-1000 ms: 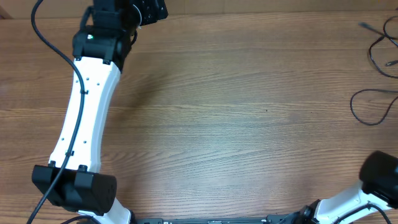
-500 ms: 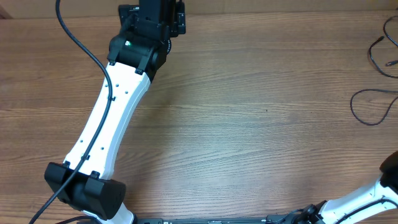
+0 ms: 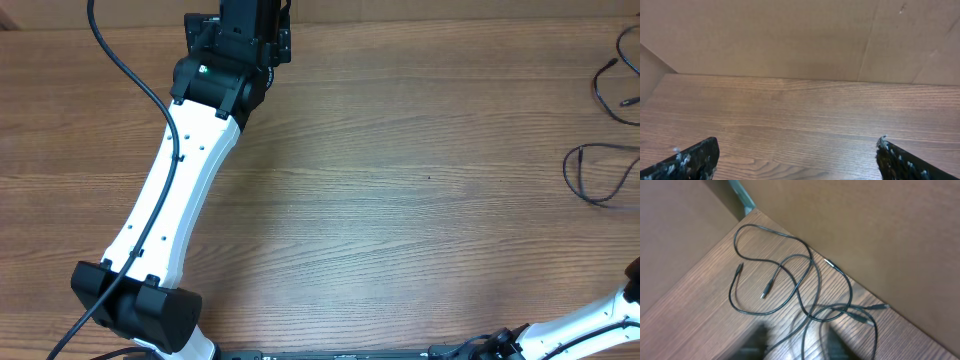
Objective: Untangle cables
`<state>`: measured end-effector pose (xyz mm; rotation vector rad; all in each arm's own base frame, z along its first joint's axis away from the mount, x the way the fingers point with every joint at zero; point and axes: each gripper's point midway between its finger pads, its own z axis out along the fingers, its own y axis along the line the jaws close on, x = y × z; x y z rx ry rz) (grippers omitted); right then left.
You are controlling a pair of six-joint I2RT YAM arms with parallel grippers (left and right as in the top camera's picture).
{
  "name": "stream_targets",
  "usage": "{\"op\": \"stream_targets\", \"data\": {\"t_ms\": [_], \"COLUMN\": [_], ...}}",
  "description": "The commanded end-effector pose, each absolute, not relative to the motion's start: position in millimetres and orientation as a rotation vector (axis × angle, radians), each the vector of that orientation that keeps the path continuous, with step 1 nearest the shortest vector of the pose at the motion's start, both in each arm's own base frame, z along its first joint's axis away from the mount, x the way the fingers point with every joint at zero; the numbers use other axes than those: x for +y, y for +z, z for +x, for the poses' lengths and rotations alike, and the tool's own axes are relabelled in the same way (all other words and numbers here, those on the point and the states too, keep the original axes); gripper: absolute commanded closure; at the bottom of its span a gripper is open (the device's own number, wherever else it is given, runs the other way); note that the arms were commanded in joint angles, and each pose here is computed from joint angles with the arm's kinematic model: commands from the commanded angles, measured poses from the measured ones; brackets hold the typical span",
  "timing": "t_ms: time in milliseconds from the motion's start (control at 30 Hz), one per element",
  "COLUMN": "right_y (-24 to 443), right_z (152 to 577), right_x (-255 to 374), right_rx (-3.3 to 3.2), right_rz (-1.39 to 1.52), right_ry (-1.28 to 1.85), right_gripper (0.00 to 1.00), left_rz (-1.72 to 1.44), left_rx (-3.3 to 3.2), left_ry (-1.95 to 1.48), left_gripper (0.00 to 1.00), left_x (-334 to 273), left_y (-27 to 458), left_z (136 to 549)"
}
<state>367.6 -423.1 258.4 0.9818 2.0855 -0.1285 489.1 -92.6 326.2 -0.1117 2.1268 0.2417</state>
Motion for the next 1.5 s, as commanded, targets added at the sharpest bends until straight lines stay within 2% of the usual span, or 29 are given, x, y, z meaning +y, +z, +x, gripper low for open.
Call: {"op": "stream_targets", "data": {"t_ms": [0, 100, 133, 167, 200, 333, 500, 700, 833, 1100, 1467], "right_y": [294.9, 293.4, 291.4, 287.6, 284.7, 260.0, 206.0, 113.6, 75.2, 69.2, 102.6], "right_z": [369.0, 367.9, 366.7, 364.8, 363.5, 345.3, 342.2, 347.4, 349.8, 356.2, 359.3], "right_x": [-411.5, -410.3, -409.0, -406.5, -404.3, -407.5, -382.7, -340.2, -321.8, -317.7, -333.8], "right_rx": [2.027, 2.034, 2.042, 2.057, 2.067, 2.010, 2.013, 2.164, 2.215, 2.276, 2.286], "right_rz": [0.931, 0.936, 0.943, 0.955, 0.968, 1.296, 1.554, 1.614, 1.599, 1.493, 1.405], "right_ry": [-0.128, -0.124, -0.118, -0.108, -0.097, -0.069, 0.067, 0.136, 0.133, 0.068, -0.004], "right_gripper": [0.96, 0.96, 0.87, 0.67, 0.64, 0.69, 0.68, 0.66, 0.66, 0.62, 0.56], "left_rz": [-0.117, -0.117, -0.117, -0.117, -0.117, -0.119, -0.116, -0.107, -0.099, -0.089, -0.088], "left_rx": [2.087, 2.087, 2.087, 2.087, 2.087, 2.083, 2.086, 2.113, 2.135, 2.161, 2.165], "left_ry": [0.261, 0.261, 0.261, 0.261, 0.261, 0.258, 0.255, 0.270, 0.282, 0.295, 0.297], "left_gripper": [0.00, 0.00, 0.00, 0.00, 0.00, 0.00, 0.00, 0.00, 0.00, 0.00, 0.00], "left_x": [-84.9, -84.8, -84.8, -84.8, -84.8, -85.2, -85.7, -84.3, -83.1, -81.7, -81.6], "left_y": [346.0, 345.9, 345.9, 345.9, 345.9, 346.8, 346.1, 340.3, 336.0, 330.9, 329.7], "left_z": [483.8, 483.7, 483.7, 483.7, 483.7, 484.4, 484.3, 480.5, 477.4, 473.6, 473.3]}}
